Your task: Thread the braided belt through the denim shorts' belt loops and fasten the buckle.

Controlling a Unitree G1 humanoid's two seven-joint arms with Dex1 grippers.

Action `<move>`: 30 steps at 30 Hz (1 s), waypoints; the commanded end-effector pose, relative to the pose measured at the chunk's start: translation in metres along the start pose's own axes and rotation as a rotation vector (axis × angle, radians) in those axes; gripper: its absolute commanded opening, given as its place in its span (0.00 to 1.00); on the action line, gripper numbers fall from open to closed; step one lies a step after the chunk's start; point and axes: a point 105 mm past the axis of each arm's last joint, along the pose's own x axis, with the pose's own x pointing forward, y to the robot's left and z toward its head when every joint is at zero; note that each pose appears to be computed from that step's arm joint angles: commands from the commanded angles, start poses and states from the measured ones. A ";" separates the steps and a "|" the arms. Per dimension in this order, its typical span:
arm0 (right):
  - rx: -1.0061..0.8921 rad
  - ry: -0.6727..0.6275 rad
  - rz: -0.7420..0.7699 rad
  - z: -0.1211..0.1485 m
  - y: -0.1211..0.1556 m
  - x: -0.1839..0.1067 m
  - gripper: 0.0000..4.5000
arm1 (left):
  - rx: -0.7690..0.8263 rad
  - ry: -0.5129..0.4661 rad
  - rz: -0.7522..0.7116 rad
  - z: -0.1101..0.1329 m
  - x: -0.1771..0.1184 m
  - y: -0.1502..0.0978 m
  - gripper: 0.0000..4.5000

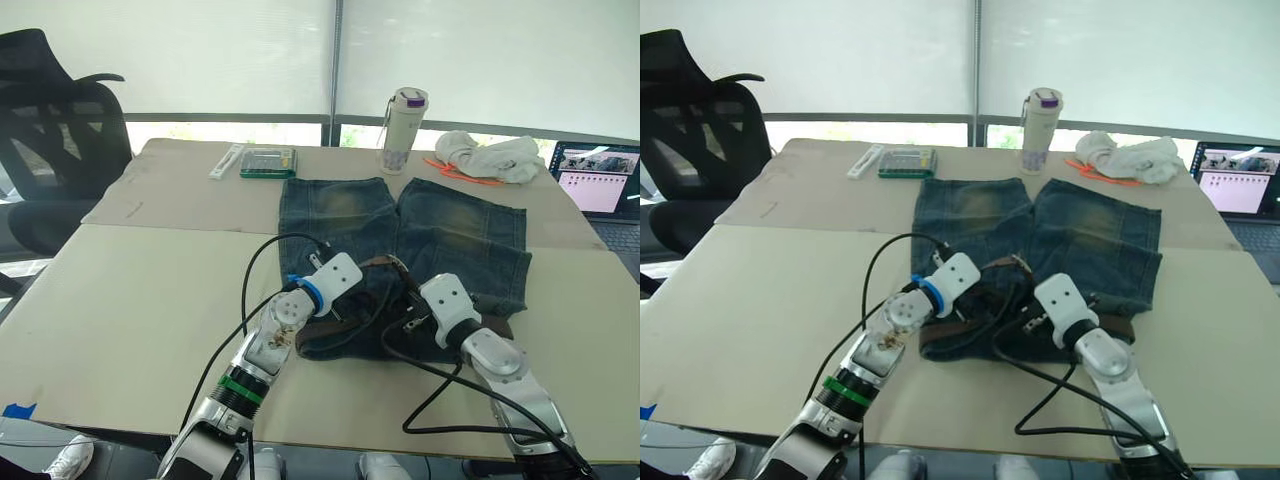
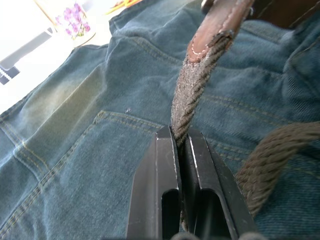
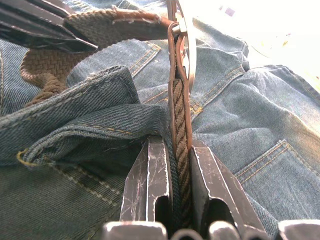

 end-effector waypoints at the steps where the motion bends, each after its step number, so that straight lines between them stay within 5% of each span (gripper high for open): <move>1: -0.057 -0.096 -0.022 0.024 -0.002 0.000 0.01 | -0.014 -0.051 -0.005 0.017 0.005 -0.002 0.00; 9: -0.220 -0.122 -0.051 0.025 0.001 0.008 0.01 | -0.135 -0.107 -0.042 0.035 0.011 -0.014 0.00; 20: -0.535 -0.132 0.105 0.012 0.018 0.001 0.01 | -0.149 -0.148 -0.086 0.043 0.013 -0.027 0.00; 21: -0.541 -0.129 0.127 0.012 0.017 -0.001 0.19 | -0.147 -0.143 -0.085 0.042 0.013 -0.026 0.00; 24: -0.492 -0.136 0.150 0.016 0.007 -0.005 0.39 | -0.132 -0.131 -0.081 0.036 0.012 -0.026 0.00; 30: -0.082 -0.130 0.181 0.030 -0.017 -0.018 0.83 | -0.090 -0.128 -0.082 0.031 0.011 -0.029 0.00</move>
